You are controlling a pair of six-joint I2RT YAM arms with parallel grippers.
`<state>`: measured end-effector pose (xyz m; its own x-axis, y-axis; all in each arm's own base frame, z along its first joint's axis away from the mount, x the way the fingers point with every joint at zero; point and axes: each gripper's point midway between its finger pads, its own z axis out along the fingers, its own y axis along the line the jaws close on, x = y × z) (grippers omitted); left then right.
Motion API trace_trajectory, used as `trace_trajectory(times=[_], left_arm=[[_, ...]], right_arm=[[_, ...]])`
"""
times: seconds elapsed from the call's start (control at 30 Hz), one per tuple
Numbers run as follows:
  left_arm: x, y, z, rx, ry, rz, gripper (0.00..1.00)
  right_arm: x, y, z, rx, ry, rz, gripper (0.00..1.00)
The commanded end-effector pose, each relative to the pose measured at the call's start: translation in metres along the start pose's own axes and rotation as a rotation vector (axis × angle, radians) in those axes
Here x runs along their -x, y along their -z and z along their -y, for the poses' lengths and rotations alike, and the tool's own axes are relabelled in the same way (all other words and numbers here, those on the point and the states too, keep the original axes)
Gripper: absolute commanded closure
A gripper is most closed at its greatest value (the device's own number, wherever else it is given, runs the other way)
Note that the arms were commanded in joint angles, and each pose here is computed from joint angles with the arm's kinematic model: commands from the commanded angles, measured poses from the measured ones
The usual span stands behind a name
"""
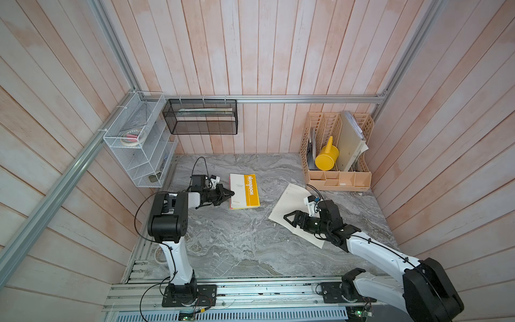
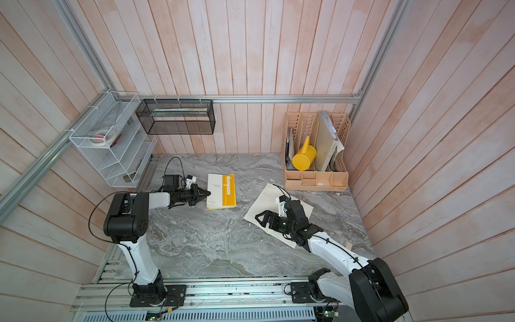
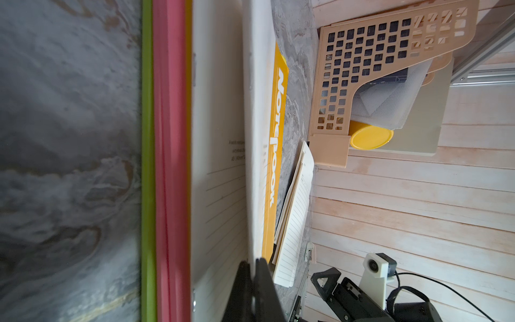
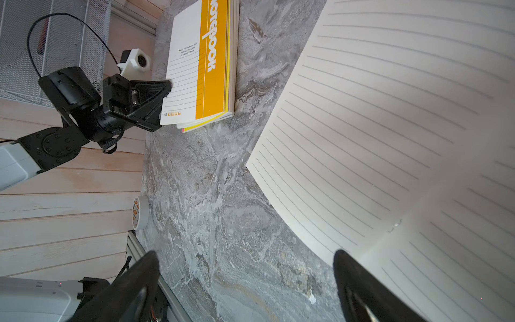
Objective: Close the notebook
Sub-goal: Place the notebook at the notebook.
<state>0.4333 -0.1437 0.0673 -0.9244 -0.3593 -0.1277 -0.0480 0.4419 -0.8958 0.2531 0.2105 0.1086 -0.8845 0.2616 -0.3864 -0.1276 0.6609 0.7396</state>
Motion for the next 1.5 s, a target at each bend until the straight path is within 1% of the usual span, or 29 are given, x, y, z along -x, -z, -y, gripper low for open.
trace_trajectory(times=[0.0, 0.07, 0.1, 0.13, 0.37, 0.47, 0.57, 0.67, 0.87, 1.13, 1.23, 1.33, 1.47], left_arm=[[0.000, -0.002, -0.013, 0.024, 0.001, 0.000, 1.00], [-0.001, -0.003, -0.014, 0.026, 0.004, 0.000, 0.99], [0.000, -0.003, -0.014, 0.029, 0.004, 0.001, 0.98], [0.000, -0.002, -0.015, 0.033, 0.004, 0.002, 0.94], [-0.001, -0.001, -0.015, 0.043, 0.000, 0.001, 0.93], [-0.001, -0.001, -0.017, 0.053, 0.002, -0.002, 0.88], [-0.002, -0.001, -0.018, 0.055, 0.004, -0.001, 0.87], [-0.002, -0.001, -0.017, 0.055, 0.003, 0.000, 0.78], [0.000, 0.001, -0.014, 0.060, -0.001, 0.006, 0.78], [0.003, 0.010, -0.003, 0.083, -0.039, 0.028, 0.77], [0.004, 0.013, 0.000, 0.102, -0.050, 0.029, 0.68], [0.005, 0.019, 0.001, 0.142, -0.065, 0.044, 0.62], [0.009, 0.028, 0.001, 0.204, -0.079, 0.080, 0.60]], right_arm=[[-0.003, -0.001, -0.001, 0.011, 0.024, -0.011, 0.02], [-0.004, -0.001, -0.001, 0.011, 0.022, -0.013, 0.02], [-0.004, -0.001, -0.001, 0.011, 0.022, -0.012, 0.02], [-0.004, -0.001, -0.001, 0.012, 0.023, -0.012, 0.02], [-0.006, -0.002, 0.001, 0.013, 0.019, -0.017, 0.02], [-0.006, -0.001, 0.001, 0.013, 0.018, -0.017, 0.02], [-0.007, -0.001, 0.001, 0.016, 0.019, -0.018, 0.02], [-0.008, -0.001, 0.001, 0.016, 0.018, -0.018, 0.02], [-0.008, 0.000, 0.000, 0.018, 0.016, -0.016, 0.02], [-0.008, -0.002, 0.000, 0.023, 0.017, -0.023, 0.02], [-0.009, -0.003, 0.000, 0.024, 0.015, -0.025, 0.02], [-0.008, -0.003, -0.001, 0.030, 0.017, -0.026, 0.02], [-0.009, -0.002, 0.000, 0.026, 0.017, -0.024, 0.02]])
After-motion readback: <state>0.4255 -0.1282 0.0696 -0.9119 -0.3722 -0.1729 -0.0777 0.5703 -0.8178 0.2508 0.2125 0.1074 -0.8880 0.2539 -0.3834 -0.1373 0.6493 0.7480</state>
